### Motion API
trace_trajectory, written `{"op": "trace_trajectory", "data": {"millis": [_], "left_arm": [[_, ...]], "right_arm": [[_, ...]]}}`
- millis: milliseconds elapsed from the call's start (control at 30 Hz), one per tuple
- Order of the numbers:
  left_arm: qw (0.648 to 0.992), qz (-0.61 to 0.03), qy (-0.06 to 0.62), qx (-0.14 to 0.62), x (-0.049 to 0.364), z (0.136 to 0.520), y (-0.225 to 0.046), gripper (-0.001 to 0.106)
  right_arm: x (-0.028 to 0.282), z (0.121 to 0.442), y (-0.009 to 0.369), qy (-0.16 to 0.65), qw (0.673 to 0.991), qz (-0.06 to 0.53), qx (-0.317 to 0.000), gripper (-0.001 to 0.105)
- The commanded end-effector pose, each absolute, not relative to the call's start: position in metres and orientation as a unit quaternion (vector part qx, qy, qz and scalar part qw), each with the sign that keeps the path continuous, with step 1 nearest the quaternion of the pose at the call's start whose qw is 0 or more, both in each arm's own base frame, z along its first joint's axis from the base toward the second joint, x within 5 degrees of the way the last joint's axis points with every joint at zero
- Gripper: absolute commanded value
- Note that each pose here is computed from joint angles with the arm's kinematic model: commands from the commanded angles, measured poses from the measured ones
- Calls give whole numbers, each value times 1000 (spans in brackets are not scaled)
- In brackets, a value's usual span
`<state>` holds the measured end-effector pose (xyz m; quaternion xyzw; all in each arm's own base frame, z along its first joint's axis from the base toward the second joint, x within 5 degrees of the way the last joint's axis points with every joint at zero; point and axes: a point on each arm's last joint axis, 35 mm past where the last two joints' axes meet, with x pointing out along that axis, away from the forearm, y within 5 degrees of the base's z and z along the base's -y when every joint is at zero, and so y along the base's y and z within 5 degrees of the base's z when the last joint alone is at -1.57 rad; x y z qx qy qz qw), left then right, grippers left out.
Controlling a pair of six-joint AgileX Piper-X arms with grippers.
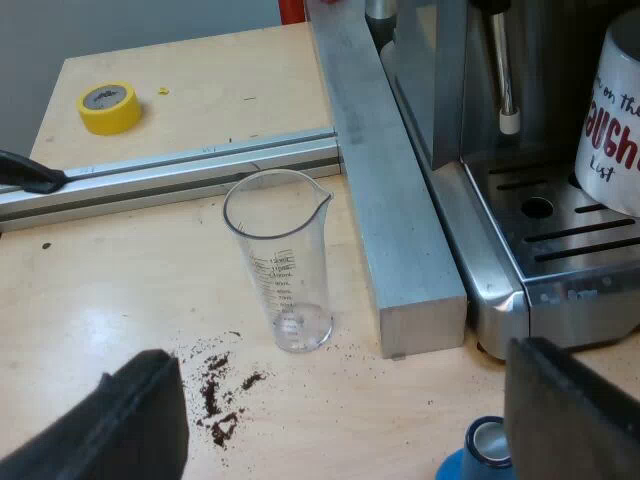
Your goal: Place mug into machine
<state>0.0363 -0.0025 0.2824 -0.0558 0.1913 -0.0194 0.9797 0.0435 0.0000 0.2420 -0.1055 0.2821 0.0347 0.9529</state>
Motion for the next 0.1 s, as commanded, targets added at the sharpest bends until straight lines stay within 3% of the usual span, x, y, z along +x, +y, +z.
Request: {"op": "trace_trajectory", "data": {"millis": [33, 100], "left_arm": [[980, -22, 189, -57, 40, 284, -3, 67], [980, -22, 189, -57, 40, 284, -3, 67]], "right_arm": [[44, 245, 0, 277, 954, 37, -107, 97], [44, 245, 0, 277, 954, 37, -107, 97]]}}
